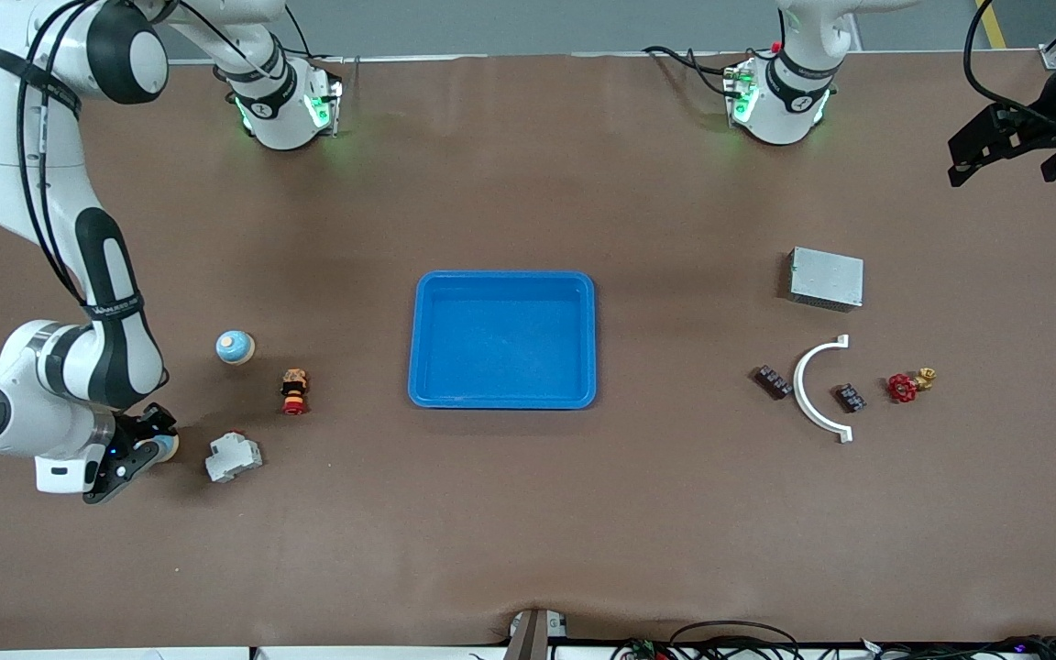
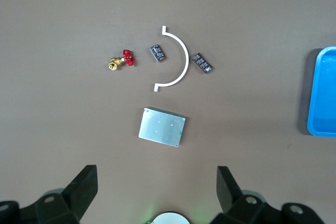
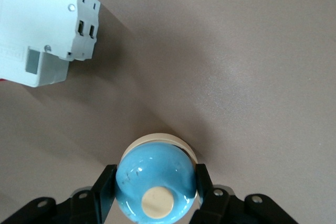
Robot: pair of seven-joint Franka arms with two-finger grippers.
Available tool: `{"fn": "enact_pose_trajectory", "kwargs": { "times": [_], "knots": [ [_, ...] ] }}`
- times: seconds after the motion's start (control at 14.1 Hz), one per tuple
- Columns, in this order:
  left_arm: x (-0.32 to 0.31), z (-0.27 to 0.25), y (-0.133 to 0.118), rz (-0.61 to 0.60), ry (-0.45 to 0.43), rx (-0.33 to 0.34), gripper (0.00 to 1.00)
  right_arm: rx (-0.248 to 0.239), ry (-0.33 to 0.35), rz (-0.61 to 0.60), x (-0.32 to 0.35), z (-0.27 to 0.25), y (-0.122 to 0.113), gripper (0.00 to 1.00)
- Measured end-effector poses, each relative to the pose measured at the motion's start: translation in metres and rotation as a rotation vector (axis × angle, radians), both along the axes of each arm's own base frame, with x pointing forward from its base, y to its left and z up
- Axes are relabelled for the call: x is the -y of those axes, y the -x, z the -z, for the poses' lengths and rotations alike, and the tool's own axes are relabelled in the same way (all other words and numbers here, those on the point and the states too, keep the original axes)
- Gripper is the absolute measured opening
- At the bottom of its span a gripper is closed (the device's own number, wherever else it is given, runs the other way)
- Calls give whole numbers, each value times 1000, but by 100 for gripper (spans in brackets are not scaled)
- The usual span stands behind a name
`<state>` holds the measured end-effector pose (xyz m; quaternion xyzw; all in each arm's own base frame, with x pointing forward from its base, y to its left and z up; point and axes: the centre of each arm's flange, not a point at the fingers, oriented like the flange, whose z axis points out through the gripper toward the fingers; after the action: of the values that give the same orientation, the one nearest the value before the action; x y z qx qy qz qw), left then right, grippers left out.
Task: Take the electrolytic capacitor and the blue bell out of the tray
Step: 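Carry the bell toward the white block and lower it with the right gripper, then open the right gripper to release the bell and raise it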
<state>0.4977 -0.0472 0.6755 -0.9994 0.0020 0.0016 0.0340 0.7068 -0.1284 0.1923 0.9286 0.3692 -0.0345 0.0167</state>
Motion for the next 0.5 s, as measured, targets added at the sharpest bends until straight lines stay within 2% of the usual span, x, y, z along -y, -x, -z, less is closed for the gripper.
{"fn": "enact_pose_trajectory", "kwargs": {
  "times": [0.14, 0.21, 0.35, 0.43, 0.5],
  "knots": [
    [2, 0, 1, 3, -1, -5, 100, 0, 0, 0, 0, 0, 0, 65],
    [2, 1, 1, 3, -1, -7, 100, 0, 0, 0, 0, 0, 0, 70],
    [3, 1, 1, 5, -1, -8, 100, -6, -1, 0, 0, -1, 0, 89],
    [4, 1, 2, 7, -2, -10, 100, -24, -5, 1, -1, -4, 0, 99],
    [6, 1, 2, 10, -2, -12, 100, -52, -11, 3, -2, -9, 2, 100]
  ]
}}
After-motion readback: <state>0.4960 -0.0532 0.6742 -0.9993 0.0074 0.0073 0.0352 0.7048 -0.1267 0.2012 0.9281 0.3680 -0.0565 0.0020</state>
